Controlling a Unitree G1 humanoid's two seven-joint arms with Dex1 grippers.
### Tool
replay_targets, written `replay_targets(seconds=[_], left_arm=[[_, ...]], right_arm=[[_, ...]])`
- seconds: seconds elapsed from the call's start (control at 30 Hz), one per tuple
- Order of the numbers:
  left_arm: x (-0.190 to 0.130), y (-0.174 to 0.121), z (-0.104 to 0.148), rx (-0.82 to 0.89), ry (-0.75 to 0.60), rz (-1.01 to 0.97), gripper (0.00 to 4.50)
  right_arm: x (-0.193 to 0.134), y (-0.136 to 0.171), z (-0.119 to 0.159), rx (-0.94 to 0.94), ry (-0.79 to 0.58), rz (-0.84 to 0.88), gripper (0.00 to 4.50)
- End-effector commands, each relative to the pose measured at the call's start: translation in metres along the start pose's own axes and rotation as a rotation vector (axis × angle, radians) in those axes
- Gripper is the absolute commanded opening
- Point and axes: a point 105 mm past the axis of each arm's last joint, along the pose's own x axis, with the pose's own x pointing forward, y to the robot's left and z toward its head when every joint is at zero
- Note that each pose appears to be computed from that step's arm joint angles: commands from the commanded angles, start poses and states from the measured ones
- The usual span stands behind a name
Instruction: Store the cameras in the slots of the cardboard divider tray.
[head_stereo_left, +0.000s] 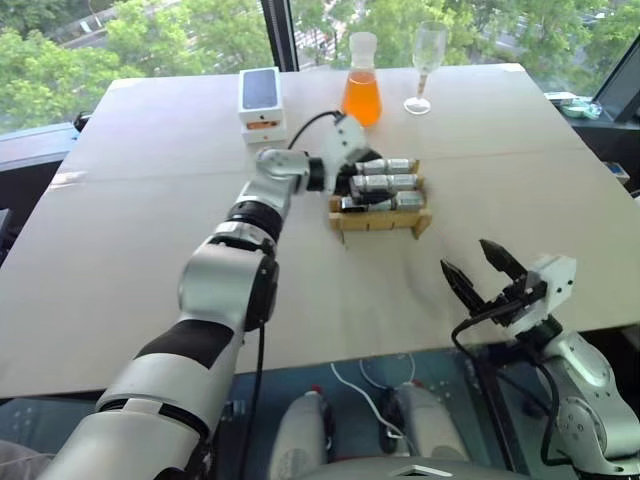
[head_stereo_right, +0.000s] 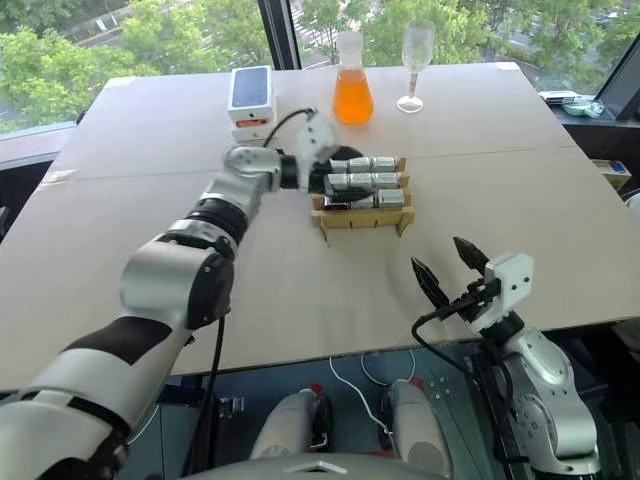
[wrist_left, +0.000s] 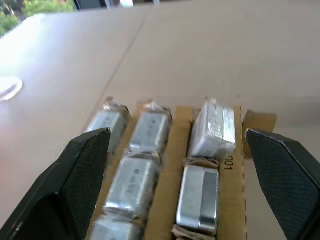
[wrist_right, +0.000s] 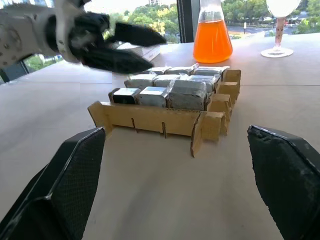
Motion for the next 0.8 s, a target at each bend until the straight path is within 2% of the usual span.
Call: replay_targets(seconds=[0.03, 0.13, 0.23, 0.27, 0.33, 0.4, 0.6, 0.8], left_arm=[[-0.027, 0.004, 0.007, 0.008, -0.091, 0.014, 4.47], [-0.064, -0.011, -0.002, -0.040, -0.121, 0.046, 4.47], [-0.101, -0.051, -0.004, -0.124, -0.124, 0.097, 4.47], [-0.110, -0.065, -0.004, -0.141, -0.105, 0.108, 4.47], [-0.126, -0.088, -0.014, -0.107, 0.024, 0.138, 4.47], [-0.137, -0.100, -0.016, -0.097, 0.092, 0.188, 4.47], [-0.150, -0.114, 0.003, -0.107, 0.066, 0.328, 4.47], [-0.152, -0.123, 0.000, -0.127, 0.098, 0.390, 4.47]], right_arm=[[0.008, -0.012, 0.004, -0.084, 0.042, 0.006, 4.50], [0.025, -0.028, 0.011, -0.124, 0.076, 0.027, 4.50], [0.043, -0.038, 0.021, -0.237, 0.109, 0.108, 4.50], [0.048, -0.041, 0.025, -0.266, 0.120, 0.138, 4.50], [0.058, -0.046, 0.031, -0.321, 0.145, 0.205, 4.50], [0.068, -0.052, 0.033, -0.378, 0.184, 0.259, 4.50], [0.105, -0.067, 0.040, -0.493, 0.277, 0.382, 4.50], [0.128, -0.062, 0.029, -0.567, 0.398, 0.529, 4.50]])
